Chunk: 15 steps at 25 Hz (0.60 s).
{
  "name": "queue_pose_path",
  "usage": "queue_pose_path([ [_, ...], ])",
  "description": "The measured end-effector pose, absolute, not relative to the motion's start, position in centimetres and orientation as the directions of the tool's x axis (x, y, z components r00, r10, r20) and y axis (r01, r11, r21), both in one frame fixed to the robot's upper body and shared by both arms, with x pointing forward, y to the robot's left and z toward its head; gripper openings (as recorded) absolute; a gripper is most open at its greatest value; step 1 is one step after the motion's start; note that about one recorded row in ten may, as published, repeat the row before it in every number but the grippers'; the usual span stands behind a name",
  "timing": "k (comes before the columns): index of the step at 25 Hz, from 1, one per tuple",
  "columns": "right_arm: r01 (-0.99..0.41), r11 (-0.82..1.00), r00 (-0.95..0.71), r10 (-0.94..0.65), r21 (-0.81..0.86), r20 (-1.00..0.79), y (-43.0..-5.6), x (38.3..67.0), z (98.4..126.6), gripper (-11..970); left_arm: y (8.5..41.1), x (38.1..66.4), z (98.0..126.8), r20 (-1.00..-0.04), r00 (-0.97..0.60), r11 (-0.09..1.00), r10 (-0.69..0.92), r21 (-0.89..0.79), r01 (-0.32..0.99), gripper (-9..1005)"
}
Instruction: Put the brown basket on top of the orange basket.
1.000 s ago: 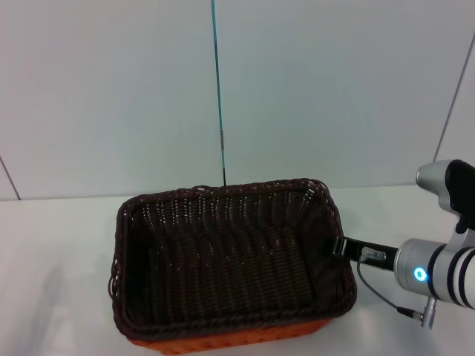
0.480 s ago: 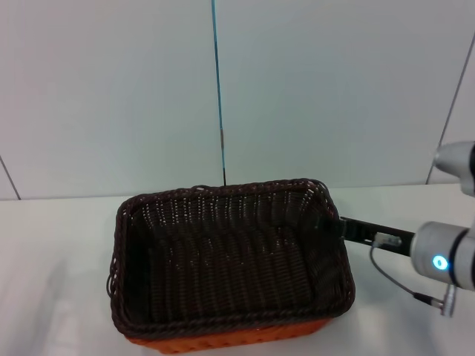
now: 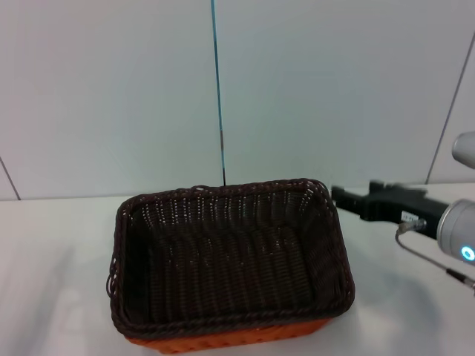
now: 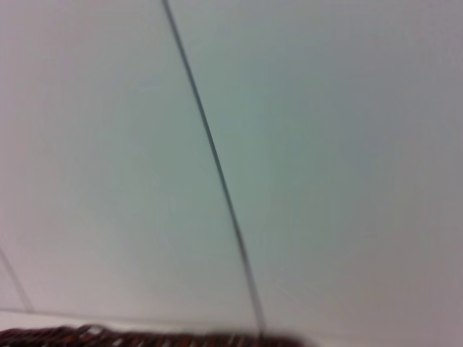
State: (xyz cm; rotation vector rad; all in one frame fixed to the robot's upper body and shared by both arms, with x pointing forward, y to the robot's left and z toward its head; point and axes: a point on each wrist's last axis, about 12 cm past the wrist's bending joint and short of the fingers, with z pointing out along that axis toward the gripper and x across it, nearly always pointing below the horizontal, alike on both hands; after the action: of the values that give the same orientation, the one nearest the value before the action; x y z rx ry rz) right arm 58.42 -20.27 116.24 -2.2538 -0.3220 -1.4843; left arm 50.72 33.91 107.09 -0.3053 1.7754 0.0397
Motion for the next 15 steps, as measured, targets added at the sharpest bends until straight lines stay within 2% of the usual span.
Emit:
queue_pose_path([
  [6,0.372,-0.924,0.139,0.146,0.085,0.98,-20.0,57.2,115.3,721,34.0,50.6,106.7,-0.968,-0.14,0.957,-0.206,-0.17,-0.233,805],
  [9,0.284,-0.93,0.004,0.243,0.232,0.97,-20.2,56.3,115.0,708,33.9,50.6,106.5,-0.97,-0.131,0.959,-0.204,-0.171,-0.228,805],
  [11,0.214,-0.944,-0.052,0.247,0.253,0.968,-20.7,55.8,114.6,700,33.8,50.5,106.5,-0.971,-0.12,0.958,-0.206,-0.175,-0.227,805],
  [15,0.057,-0.968,-0.15,0.232,0.243,0.961,-22.1,54.2,113.5,505,33.7,50.2,106.3,-0.971,-0.083,0.954,-0.224,-0.201,-0.222,805],
])
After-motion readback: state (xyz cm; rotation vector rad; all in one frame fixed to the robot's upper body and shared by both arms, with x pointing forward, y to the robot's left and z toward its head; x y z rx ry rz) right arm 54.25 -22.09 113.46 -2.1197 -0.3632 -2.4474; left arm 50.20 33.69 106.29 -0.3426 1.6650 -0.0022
